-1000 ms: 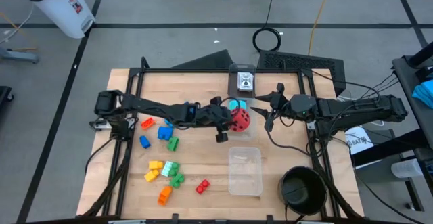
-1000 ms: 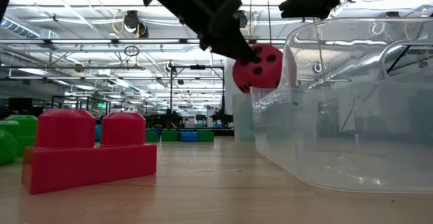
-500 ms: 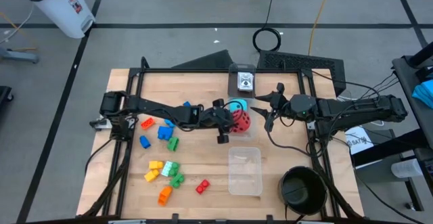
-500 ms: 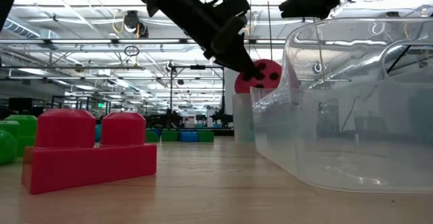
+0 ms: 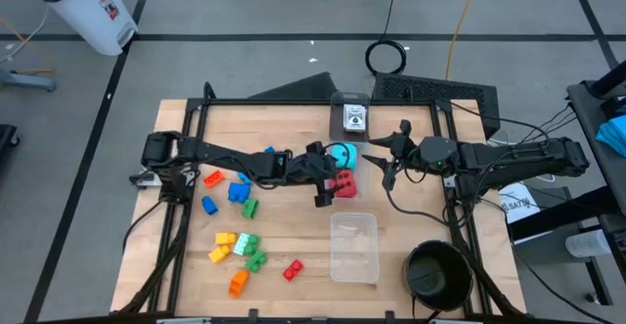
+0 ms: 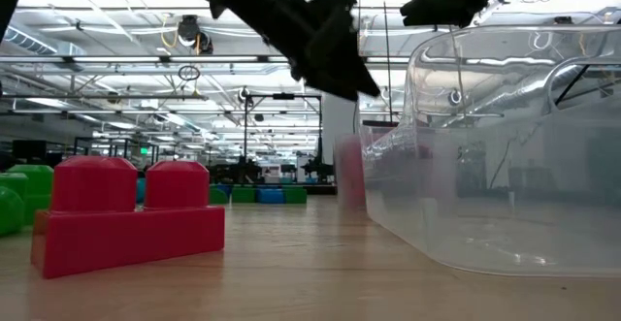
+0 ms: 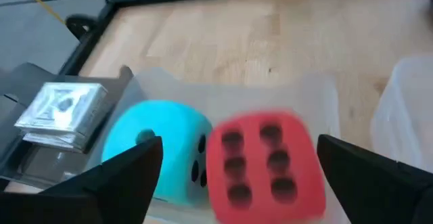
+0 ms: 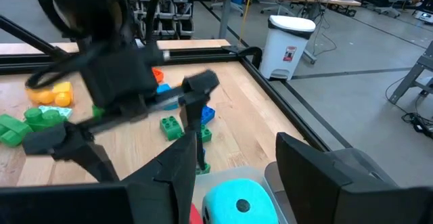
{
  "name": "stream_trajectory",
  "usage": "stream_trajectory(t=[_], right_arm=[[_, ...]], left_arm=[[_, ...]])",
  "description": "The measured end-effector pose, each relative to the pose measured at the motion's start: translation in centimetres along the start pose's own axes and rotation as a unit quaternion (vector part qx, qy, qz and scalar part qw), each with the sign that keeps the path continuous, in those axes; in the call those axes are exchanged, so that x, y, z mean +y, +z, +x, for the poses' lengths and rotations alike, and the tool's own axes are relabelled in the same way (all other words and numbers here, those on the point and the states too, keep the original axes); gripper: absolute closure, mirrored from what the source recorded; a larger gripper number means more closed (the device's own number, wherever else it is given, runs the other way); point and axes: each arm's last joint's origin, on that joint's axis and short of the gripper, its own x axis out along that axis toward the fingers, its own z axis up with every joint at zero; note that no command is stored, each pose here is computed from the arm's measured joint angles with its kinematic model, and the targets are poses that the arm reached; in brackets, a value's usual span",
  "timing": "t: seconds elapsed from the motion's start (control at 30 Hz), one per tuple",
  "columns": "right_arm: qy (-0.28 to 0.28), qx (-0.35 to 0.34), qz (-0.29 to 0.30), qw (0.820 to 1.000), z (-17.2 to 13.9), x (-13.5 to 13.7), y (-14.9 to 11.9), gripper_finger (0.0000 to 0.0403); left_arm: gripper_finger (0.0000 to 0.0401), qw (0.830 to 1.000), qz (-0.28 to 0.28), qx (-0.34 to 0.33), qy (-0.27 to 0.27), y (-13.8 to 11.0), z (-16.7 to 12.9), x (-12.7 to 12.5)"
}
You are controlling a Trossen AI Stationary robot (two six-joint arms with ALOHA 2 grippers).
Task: Pick & Place Toys
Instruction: Put the blue 8 stud game piece into the bottom transparent bin
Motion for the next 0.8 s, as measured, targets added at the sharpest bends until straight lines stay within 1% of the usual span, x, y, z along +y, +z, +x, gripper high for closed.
stream_trajectory(t=[0.07,0.17,0.3,0.4,0.53,0.6,0.7,0.8], right_arm=[[0.0,0.0,0.0,1.0,0.0,0.0,0.0,0.0232],[0.0,0.001,0.0,1.0,0.0,0.0,0.0,0.0232],[0.0,0.003,-0.001,1.0,0.0,0.0,-0.1,0.0232],[0.0,0.004,-0.002,1.0,0.0,0.0,-0.1,0.0232],[0.0,0.001,0.002,1.0,0.0,0.0,0.0,0.0232],[0.0,0.001,0.003,1.0,0.0,0.0,0.0,0.0232],[0.0,0.001,0.006,1.0,0.0,0.0,0.0,0.0232],[0.0,0.002,0.003,1.0,0.0,0.0,0.0,0.0232]], left_arm=[[0.0008,1.0,-0.005,-0.017,0.0,1.0,-1.3,0.3],[0.0017,0.999,-0.011,-0.043,-0.001,2.7,-4.4,0.9],[0.0028,0.997,-0.015,-0.075,-0.007,4.7,-10.3,2.0],[0.0032,0.997,-0.012,-0.079,-0.01,5.2,-15.3,3.0],[0.0034,0.997,-0.031,-0.067,-0.013,4.5,-20.7,4.4],[0.0034,0.996,-0.041,-0.075,-0.015,4.0,-22.6,4.8],[0.0034,0.996,-0.039,-0.081,-0.022,2.3,-24.5,4.9],[0.0034,0.992,-0.046,-0.114,-0.023,0.5,-25.3,5.0]])
